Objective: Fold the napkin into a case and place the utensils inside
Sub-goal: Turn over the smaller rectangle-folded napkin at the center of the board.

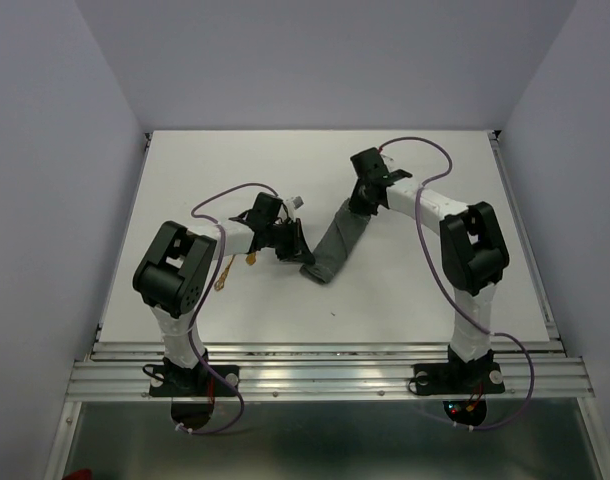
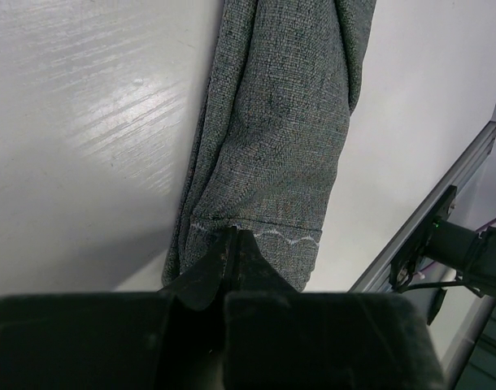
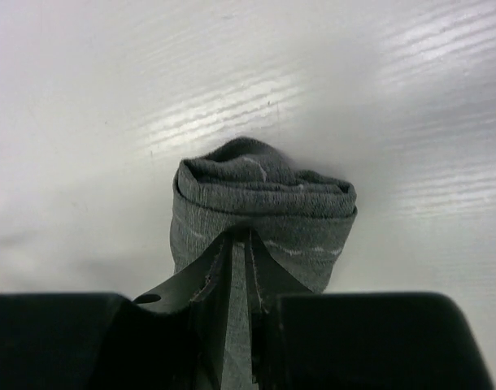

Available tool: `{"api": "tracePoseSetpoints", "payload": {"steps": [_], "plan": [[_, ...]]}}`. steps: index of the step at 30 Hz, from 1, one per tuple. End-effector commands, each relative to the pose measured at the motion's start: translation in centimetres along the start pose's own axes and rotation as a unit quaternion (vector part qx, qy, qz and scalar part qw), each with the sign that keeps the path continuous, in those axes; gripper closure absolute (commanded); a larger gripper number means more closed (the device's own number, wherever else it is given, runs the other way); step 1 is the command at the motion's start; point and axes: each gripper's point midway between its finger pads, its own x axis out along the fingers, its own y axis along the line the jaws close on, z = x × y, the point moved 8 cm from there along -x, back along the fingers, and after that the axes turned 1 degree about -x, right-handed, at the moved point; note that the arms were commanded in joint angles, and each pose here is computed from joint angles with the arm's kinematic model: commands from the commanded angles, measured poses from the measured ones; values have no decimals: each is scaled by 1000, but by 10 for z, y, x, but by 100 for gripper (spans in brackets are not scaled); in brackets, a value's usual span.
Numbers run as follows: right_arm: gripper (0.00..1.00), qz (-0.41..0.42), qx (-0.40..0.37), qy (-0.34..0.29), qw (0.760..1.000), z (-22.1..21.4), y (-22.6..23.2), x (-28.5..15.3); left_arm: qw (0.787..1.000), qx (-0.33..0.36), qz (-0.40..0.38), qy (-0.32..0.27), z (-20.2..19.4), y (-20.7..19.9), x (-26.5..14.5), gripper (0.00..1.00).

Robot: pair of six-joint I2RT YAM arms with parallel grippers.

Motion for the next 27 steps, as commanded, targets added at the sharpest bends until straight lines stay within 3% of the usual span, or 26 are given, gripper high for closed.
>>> {"api": "tracePoseSetpoints", "payload": {"steps": [1,7,12,15,20,23,27], "plan": [[82,-33,-6,-20,999,9,4,19,1000,16,15,-1,2,-1,1,100],[82,-26,-31,-2,999,7,13,46,1000,24,4,7,-5,-9,2,100],[82,9,-62,-13,998,14,20,40,999,42,7,-25,10,-28,-14,92],[80,25,-72,-24,997,24,25,25,997,45,52,-29,16,-32,-28,87],[75,53,-88,-79,992,32,39,-30,996,50,54,-42,27,-37,-37,86],[68,46,-142,-99,984,14,51,-58,994,47,83,-43,27,-24,-36,86],[68,57,-167,-89,980,-11,54,-86,992,33,110,-44,15,-3,-34,87]]}}
